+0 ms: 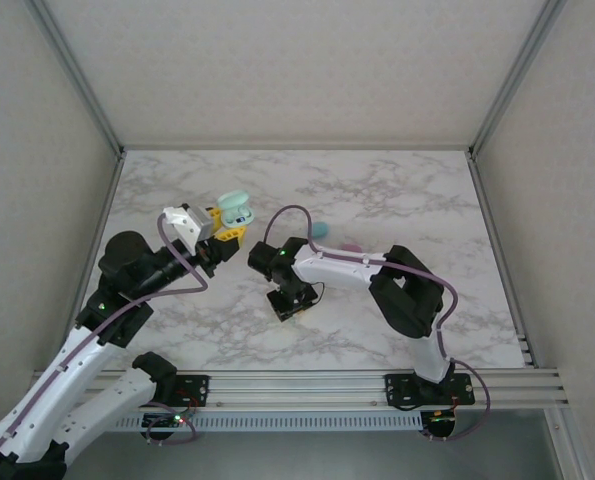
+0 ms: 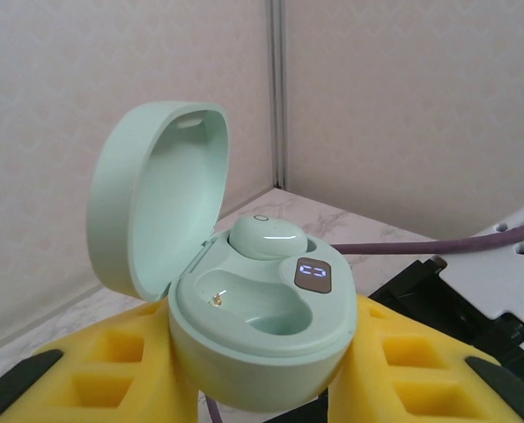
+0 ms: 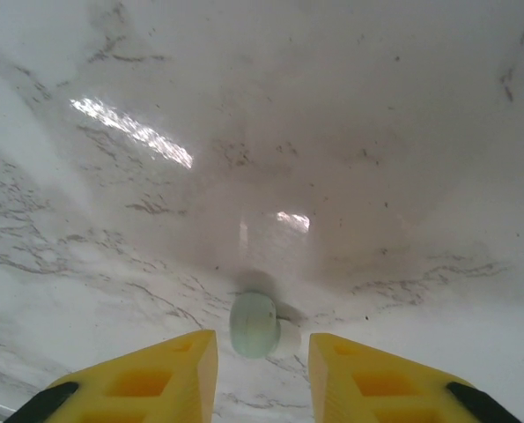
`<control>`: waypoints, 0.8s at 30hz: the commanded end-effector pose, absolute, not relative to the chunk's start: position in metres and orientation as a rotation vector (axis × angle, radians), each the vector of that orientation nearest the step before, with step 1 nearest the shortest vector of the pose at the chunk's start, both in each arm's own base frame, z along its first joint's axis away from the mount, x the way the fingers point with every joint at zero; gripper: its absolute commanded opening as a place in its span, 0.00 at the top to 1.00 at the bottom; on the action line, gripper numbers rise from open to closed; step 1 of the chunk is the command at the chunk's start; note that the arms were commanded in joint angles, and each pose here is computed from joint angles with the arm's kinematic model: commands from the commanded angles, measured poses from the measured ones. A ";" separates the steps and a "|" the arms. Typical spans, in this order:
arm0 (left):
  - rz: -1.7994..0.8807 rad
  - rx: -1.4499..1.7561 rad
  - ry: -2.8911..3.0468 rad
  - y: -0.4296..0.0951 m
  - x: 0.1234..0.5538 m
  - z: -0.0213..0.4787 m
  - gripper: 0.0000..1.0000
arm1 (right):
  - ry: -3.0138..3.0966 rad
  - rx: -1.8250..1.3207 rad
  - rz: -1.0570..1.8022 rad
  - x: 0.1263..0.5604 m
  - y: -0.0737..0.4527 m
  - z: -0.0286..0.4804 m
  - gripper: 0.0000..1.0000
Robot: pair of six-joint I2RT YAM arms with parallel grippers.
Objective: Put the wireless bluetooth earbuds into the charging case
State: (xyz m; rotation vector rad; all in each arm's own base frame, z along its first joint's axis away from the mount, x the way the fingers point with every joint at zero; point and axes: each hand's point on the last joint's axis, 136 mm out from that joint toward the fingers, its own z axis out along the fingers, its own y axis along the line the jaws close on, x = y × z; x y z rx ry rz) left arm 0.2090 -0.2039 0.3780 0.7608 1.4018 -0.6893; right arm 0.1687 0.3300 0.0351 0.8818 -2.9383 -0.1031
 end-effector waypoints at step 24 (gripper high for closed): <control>-0.697 0.770 1.364 -0.206 0.205 0.390 0.73 | -2.890 0.942 0.001 0.168 0.330 0.020 0.69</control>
